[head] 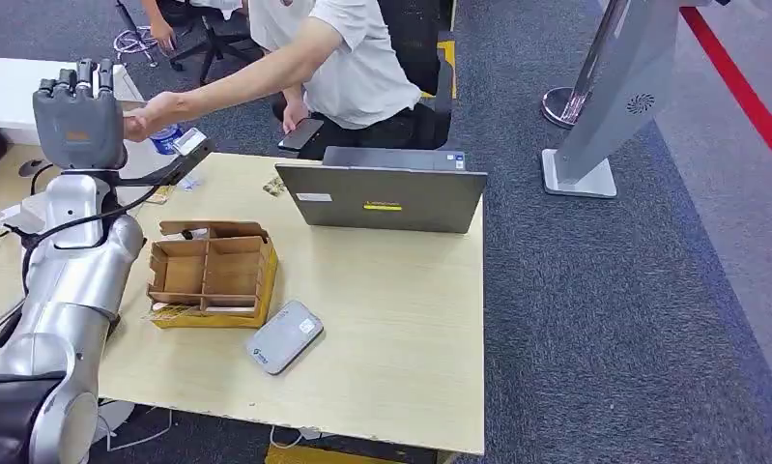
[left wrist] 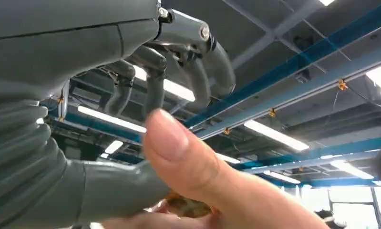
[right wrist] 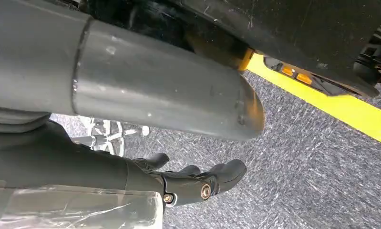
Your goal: Pass the card to the sensor for recognition and then transmit it.
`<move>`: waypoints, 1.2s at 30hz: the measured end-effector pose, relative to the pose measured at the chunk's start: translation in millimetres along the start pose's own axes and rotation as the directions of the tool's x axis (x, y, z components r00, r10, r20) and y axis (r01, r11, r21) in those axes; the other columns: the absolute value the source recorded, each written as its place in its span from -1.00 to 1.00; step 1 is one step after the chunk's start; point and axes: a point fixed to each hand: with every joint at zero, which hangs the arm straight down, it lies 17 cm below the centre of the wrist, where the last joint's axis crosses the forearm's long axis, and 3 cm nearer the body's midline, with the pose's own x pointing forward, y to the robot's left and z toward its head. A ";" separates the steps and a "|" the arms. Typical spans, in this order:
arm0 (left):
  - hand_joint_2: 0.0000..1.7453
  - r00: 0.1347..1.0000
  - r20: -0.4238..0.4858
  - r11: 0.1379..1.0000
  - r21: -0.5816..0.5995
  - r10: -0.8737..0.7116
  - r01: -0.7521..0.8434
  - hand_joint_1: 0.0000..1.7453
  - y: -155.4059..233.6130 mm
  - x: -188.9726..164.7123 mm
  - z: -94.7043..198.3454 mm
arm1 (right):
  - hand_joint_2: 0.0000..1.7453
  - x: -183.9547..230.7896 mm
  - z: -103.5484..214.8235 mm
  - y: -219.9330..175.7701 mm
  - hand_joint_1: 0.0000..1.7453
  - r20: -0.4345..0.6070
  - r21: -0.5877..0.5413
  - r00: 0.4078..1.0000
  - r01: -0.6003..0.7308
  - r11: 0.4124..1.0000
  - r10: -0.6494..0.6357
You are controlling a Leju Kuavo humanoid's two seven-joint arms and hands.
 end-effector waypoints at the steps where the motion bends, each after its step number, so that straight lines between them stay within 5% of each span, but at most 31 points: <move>1: 1.00 1.000 0.000 1.000 0.000 0.001 -0.001 -1.00 -0.1 0.0 0.1 | -1.00 0.0 0.0 0.1 -1.00 0.000 0.000 1.000 0.000 1.000 0.000; 26: 1.00 0.999 -0.027 0.996 -0.078 -0.034 0.031 -1.00 -19.8 -48.8 47.8 | -1.00 -0.8 0.0 -0.2 -1.00 -0.007 -0.002 0.999 0.040 0.999 -0.040; 31: 1.00 0.980 -0.190 0.991 -0.131 -0.064 0.039 -1.00 6.8 -192.8 107.2 | -1.00 -3.5 -0.1 -0.3 -1.00 -0.005 -0.009 0.998 0.066 0.998 -0.066; 36: 1.00 0.842 -0.540 0.979 -0.166 0.010 -0.118 -1.00 92.8 -426.1 204.4 | -1.00 -14.7 -0.7 -1.6 -1.00 -0.013 -0.017 0.998 0.063 0.998 -0.063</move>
